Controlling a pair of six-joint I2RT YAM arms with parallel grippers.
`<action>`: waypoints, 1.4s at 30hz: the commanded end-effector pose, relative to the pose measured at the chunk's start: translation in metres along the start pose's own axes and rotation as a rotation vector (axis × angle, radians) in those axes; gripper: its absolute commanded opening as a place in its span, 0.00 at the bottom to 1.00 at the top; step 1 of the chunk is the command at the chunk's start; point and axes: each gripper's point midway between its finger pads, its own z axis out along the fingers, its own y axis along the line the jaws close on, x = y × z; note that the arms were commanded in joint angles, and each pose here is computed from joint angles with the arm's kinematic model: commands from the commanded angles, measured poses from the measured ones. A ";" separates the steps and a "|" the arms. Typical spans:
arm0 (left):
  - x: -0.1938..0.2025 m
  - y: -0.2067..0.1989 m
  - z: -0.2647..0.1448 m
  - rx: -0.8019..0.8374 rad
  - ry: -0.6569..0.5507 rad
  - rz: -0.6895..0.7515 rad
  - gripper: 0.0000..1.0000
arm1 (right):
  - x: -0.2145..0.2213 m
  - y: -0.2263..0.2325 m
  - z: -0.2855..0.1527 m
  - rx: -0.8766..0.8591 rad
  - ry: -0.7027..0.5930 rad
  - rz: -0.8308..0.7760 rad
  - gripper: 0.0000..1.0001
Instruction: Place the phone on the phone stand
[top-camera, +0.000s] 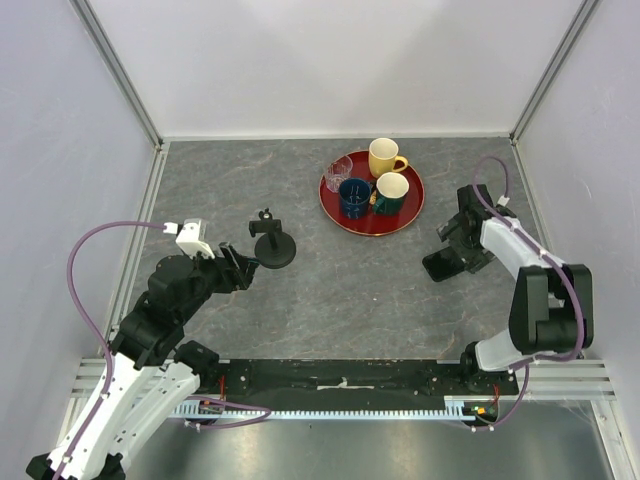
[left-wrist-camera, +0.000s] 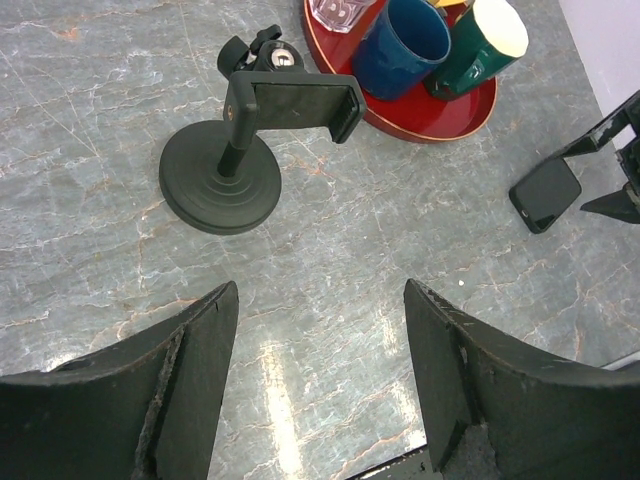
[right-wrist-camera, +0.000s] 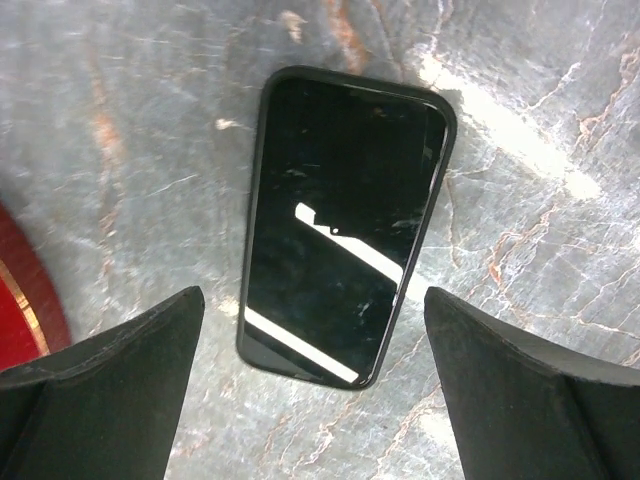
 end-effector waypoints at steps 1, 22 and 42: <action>-0.010 -0.003 -0.001 0.019 -0.045 0.033 0.73 | -0.025 0.011 -0.024 -0.099 -0.139 0.001 0.98; -0.010 -0.005 0.000 0.026 -0.041 0.033 0.73 | 0.006 0.006 0.037 -0.136 0.043 0.110 0.98; -0.007 -0.003 0.005 0.012 -0.024 0.033 0.72 | 0.021 -0.024 0.068 0.187 0.163 0.108 0.95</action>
